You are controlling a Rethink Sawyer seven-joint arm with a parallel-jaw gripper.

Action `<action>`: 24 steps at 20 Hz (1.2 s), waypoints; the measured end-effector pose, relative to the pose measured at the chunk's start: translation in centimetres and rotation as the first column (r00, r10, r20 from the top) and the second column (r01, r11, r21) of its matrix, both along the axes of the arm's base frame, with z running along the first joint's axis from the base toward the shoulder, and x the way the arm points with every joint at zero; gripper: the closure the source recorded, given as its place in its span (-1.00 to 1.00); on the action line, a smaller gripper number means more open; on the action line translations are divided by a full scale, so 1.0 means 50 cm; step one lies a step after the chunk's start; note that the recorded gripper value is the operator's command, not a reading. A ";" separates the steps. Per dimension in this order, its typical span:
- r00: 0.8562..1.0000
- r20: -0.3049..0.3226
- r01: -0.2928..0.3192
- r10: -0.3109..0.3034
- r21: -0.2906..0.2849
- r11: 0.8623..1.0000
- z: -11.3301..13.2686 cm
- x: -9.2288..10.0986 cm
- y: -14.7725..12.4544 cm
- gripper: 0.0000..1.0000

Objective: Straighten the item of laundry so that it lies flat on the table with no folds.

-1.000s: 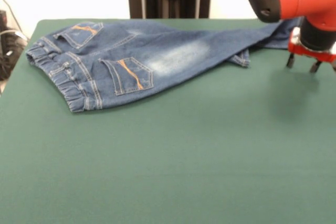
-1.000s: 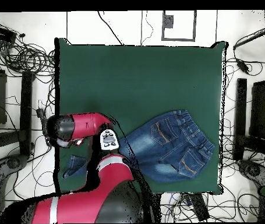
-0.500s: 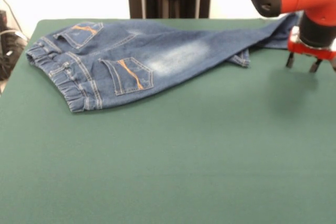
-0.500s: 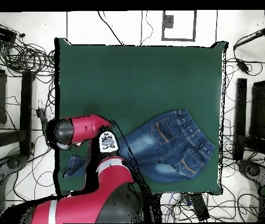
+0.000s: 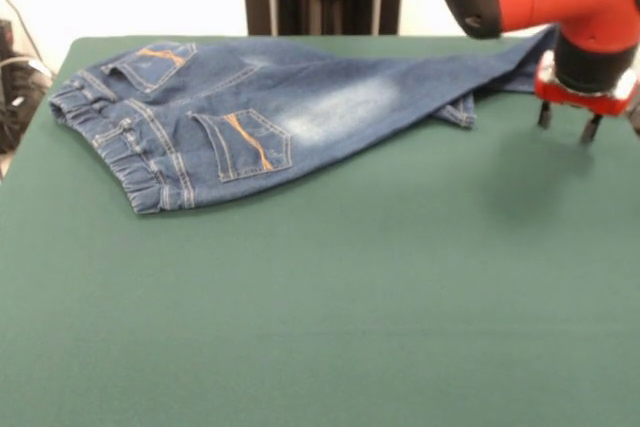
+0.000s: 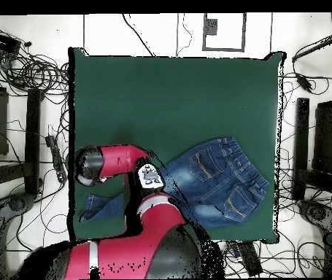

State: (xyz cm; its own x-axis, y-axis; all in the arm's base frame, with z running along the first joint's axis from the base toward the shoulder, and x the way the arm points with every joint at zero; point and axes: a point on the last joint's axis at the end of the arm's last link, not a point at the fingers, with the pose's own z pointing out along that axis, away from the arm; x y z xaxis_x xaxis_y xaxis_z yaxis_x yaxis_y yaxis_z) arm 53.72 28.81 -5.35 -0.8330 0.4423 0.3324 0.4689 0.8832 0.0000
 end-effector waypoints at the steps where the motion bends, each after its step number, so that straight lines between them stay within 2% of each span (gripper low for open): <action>1: 1.000 0.015 -0.007 0.007 -0.007 1.000 0.005 -0.002 -0.007 -1.00; 4: 0.999 0.037 -0.020 0.021 -0.033 0.999 0.013 -0.005 -0.032 -1.00; 6: 0.998 0.057 -0.032 0.037 -0.075 0.997 0.035 -0.008 -0.079 -1.00; 10: 0.997 0.071 -0.017 0.024 -0.108 0.994 0.076 -0.007 -0.132 -1.00; 17: 0.994 0.107 0.012 0.001 -0.120 0.993 0.155 0.001 -0.172 -1.00; 19: 0.992 0.126 0.031 -0.016 -0.120 0.992 0.194 0.005 -0.189 -1.00; 24: 0.989 0.134 0.070 -0.054 -0.118 0.990 0.251 0.001 -0.218 -1.00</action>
State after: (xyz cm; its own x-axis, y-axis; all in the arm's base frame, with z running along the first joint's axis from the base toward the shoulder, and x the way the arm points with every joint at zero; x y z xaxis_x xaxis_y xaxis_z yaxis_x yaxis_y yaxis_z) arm 53.77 17.92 7.18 -0.8351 0.5253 0.1631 0.5261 0.8494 -0.0416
